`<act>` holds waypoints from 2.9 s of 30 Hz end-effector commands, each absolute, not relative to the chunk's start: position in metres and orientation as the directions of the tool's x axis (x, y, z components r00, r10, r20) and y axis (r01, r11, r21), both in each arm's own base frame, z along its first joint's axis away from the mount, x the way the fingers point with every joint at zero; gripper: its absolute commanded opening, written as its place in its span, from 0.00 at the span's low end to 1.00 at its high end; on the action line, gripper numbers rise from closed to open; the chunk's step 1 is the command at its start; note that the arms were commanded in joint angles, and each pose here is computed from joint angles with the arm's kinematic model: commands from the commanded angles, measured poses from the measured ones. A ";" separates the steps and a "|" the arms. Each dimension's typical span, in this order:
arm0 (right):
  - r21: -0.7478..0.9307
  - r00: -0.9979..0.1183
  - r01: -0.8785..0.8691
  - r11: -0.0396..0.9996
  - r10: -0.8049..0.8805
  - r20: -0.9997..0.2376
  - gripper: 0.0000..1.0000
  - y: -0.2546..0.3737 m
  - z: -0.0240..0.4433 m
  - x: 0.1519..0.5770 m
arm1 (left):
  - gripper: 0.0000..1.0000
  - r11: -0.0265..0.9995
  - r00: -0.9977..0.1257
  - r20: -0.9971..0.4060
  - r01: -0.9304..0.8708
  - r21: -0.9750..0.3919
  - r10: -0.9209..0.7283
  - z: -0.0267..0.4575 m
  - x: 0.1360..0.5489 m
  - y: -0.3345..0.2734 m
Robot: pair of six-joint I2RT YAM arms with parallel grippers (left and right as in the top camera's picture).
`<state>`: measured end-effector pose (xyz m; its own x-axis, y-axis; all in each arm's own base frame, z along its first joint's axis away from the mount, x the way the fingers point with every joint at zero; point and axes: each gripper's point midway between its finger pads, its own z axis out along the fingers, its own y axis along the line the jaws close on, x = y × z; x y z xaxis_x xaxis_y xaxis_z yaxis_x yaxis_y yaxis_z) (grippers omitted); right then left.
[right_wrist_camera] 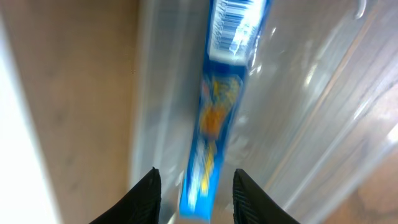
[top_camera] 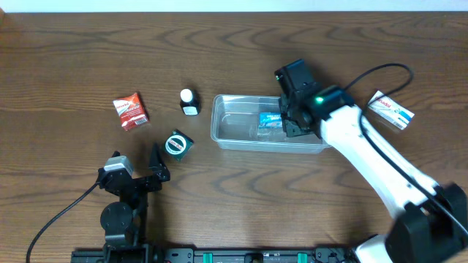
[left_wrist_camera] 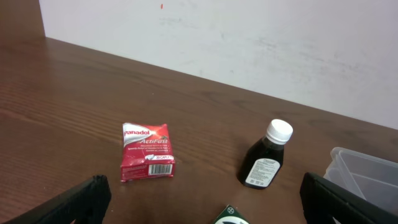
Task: Pack container
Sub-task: 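Lower the box into the container and open the right gripper, then push the blue-white box flat inside the container with the right gripper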
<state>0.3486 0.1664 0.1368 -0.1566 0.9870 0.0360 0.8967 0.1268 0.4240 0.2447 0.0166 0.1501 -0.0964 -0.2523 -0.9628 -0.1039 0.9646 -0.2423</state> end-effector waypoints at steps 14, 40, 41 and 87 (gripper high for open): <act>0.530 -0.169 0.828 0.184 0.983 -0.077 0.27 0.145 0.181 0.349 | 0.98 0.964 -0.147 -0.957 -0.130 -0.232 -0.250 0.132 0.244 0.019; 0.090 -0.725 0.211 0.973 0.218 -0.653 0.40 0.148 0.167 0.406 | 0.98 0.964 -0.147 -0.957 -0.130 -0.232 -0.250 0.132 0.244 0.019; 0.064 -0.737 0.125 0.990 0.136 -0.662 0.41 0.155 0.169 0.409 | 0.98 0.964 -0.147 -0.957 -0.130 -0.232 -0.250 0.132 0.244 0.019; -0.025 -0.847 -0.107 0.994 -0.104 -0.522 0.37 0.149 0.108 0.418 | 0.98 0.964 -0.147 -0.957 -0.131 -0.232 -0.250 0.132 0.244 0.020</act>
<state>0.4150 0.1494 0.1092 -0.8435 -0.1009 -0.5276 -0.0987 0.9946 -0.0324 0.2447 0.0166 0.1501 -0.0964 -0.2523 -0.9628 -0.1039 0.9646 -0.2423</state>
